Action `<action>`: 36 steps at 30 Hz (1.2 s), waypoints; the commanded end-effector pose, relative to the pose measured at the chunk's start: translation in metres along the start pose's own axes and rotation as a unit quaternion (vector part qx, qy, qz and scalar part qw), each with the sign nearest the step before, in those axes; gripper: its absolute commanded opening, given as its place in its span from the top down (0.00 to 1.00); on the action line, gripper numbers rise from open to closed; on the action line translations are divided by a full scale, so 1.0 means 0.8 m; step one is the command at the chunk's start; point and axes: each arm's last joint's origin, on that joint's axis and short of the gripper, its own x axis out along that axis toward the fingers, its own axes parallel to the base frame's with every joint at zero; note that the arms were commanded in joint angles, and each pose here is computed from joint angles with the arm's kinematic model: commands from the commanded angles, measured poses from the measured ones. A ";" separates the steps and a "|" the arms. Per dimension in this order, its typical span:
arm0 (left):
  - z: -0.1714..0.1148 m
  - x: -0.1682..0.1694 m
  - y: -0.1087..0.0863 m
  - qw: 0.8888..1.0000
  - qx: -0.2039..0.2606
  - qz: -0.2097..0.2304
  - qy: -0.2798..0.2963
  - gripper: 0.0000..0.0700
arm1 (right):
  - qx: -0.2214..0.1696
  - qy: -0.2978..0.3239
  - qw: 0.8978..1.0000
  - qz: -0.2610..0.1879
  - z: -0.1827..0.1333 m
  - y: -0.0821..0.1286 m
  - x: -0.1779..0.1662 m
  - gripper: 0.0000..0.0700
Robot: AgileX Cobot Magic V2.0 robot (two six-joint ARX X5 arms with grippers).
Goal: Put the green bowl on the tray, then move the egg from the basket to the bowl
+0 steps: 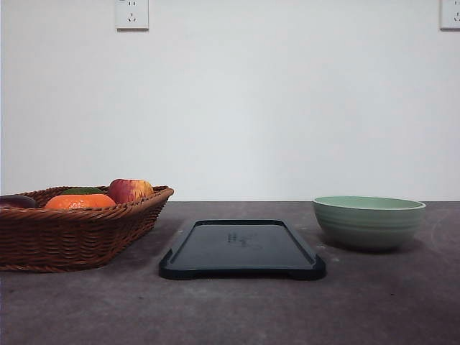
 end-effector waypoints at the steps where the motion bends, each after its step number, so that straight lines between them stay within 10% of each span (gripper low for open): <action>1: 0.018 0.005 -0.009 0.997 0.074 -0.001 -0.004 1.00 | -0.036 0.004 0.999 0.000 0.009 0.002 0.007 0.99; 16: 0.072 0.099 -0.035 0.960 0.134 0.043 0.241 1.00 | -0.022 0.281 0.960 0.004 0.044 0.010 0.107 0.99; 31: 0.040 0.181 -0.021 0.860 0.122 0.065 0.491 1.00 | 0.017 0.525 0.851 -0.011 -0.024 -0.003 0.178 0.99; 36: 0.031 0.189 -0.016 0.851 0.118 0.069 0.506 1.00 | -0.002 0.565 0.825 -0.002 -0.042 -0.006 0.177 0.98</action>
